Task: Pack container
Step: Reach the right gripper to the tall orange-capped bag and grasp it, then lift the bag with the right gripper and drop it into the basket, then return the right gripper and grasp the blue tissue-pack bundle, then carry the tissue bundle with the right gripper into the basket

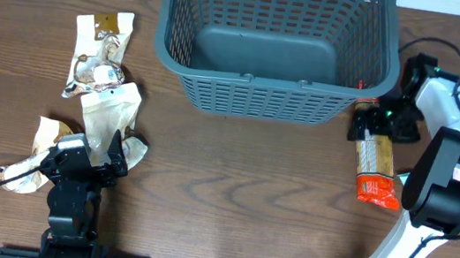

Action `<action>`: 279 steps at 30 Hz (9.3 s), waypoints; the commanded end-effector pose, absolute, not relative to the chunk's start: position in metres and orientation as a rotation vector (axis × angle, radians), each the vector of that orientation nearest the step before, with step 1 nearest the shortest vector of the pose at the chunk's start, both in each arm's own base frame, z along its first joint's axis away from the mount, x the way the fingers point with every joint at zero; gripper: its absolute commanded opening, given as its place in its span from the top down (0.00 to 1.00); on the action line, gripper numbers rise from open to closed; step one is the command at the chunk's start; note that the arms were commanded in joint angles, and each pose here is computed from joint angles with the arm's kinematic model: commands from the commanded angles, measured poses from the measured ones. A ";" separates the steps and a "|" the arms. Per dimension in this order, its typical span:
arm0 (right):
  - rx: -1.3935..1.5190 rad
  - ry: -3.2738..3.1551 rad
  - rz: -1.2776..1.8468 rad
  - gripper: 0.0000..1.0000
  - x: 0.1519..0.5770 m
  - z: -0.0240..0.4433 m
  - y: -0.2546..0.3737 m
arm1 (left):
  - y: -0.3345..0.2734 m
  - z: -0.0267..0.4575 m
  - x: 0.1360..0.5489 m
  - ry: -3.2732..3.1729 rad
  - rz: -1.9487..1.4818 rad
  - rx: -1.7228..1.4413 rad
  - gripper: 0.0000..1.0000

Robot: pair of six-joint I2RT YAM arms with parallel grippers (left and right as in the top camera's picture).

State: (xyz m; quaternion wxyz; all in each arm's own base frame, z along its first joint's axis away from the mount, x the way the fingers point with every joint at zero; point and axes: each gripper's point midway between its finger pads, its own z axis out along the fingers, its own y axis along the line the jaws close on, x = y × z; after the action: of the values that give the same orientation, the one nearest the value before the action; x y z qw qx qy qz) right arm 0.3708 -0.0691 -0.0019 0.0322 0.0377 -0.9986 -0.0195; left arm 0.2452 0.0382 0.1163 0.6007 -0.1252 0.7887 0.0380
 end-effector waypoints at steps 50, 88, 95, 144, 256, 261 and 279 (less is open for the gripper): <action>0.136 -4.118 -0.022 0.99 0.426 0.417 -0.061 | 0.038 0.105 0.244 1.852 0.087 -0.299 0.01; 2.219 -2.651 -0.193 0.86 0.442 0.166 0.193 | 0.038 0.105 0.244 1.852 0.087 -0.299 0.01; 2.157 -2.670 -0.172 0.17 0.440 0.160 0.196 | 0.038 0.105 0.244 1.852 0.086 -0.299 0.01; -0.750 -3.452 0.029 0.01 0.228 0.270 -0.141 | 0.027 0.103 0.245 1.868 0.025 -0.253 0.01; 2.392 -2.723 -0.302 0.90 0.476 0.163 0.204 | 0.024 0.105 0.246 1.862 0.012 -0.245 0.01; 2.227 -2.711 -0.369 0.54 0.468 0.129 0.200 | 0.024 0.105 0.246 1.862 0.012 -0.245 0.01; 1.778 -3.727 -0.024 0.01 0.449 0.425 0.088 | 0.021 0.105 0.246 1.865 -0.007 -0.230 0.01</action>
State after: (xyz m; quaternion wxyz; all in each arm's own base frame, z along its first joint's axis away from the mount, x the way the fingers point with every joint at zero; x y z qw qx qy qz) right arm 0.4773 0.1438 0.3559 -0.4134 0.4796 -0.7739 -0.0117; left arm 0.2474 0.0235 0.1142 0.5989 -0.0997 0.7946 0.0035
